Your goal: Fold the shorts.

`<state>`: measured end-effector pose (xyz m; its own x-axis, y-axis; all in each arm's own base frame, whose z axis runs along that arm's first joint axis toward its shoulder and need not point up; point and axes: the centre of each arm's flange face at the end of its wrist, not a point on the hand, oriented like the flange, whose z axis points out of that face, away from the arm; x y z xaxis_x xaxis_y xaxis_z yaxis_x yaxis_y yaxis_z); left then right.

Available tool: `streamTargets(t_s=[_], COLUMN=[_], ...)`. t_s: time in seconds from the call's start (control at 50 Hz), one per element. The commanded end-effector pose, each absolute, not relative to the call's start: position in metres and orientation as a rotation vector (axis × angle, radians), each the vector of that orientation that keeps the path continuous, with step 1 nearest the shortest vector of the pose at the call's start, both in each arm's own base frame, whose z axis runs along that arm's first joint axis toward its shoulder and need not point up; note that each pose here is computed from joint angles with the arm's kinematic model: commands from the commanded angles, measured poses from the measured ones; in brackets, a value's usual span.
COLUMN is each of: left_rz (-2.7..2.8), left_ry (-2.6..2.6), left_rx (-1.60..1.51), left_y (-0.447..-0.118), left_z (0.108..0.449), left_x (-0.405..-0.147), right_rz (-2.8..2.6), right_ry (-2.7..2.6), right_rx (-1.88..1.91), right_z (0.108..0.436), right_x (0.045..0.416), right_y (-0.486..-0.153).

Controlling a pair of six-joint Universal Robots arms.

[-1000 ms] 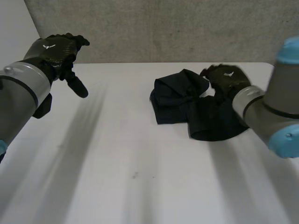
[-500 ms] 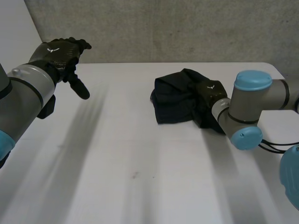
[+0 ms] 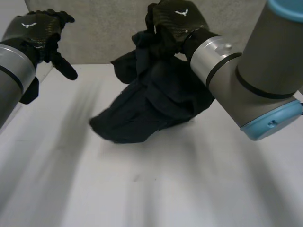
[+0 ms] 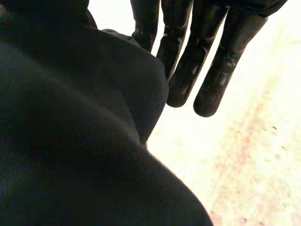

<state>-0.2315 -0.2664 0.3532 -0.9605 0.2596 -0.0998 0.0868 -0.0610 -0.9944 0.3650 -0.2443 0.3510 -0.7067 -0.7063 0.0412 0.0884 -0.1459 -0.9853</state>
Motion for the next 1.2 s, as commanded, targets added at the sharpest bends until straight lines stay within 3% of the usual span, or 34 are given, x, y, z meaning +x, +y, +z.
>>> streamTargets(t_s=[0.02,0.14,0.22,0.4,0.5,0.58,0.7,0.76,0.98,1.2], left_rz=[2.195,2.179,2.152,2.013,1.941,1.947,1.881,1.820,1.729,1.703], left_ry=[-2.062,-2.065,-2.088,-2.101,-2.090,-2.080,-2.149,-2.217,-2.348,-2.387], left_rx=[-0.358,-0.369,-0.389,-0.515,-0.611,-0.611,-0.647,-0.676,-0.667,-0.656], left_y=[-0.269,-0.267,-0.266,-0.240,-0.216,-0.218,-0.231,-0.245,-0.291,-0.297], left_z=[0.358,0.355,0.348,0.326,0.312,0.308,0.277,0.251,0.198,0.187], left_x=[-0.224,-0.227,-0.230,-0.259,-0.274,-0.277,-0.286,-0.292,-0.296,-0.293], right_rz=[-1.839,-1.854,-1.810,-1.799,-1.836,-1.835,-1.662,-1.611,-1.599,-1.556], right_ry=[1.828,2.150,2.228,2.252,2.204,2.181,1.981,1.959,1.887,1.863], right_rx=[-0.643,-0.676,-0.742,-0.738,-0.764,-0.874,-1.300,-1.340,-1.377,-1.416], right_z=[0.318,0.265,0.237,0.230,0.252,0.260,0.237,0.219,0.161,0.127], right_x=[0.341,0.283,0.278,0.275,0.269,0.263,0.277,0.279,0.291,0.306], right_y=[-0.247,-0.300,-0.310,-0.313,-0.289,-0.260,-0.177,-0.162,-0.151,-0.151])
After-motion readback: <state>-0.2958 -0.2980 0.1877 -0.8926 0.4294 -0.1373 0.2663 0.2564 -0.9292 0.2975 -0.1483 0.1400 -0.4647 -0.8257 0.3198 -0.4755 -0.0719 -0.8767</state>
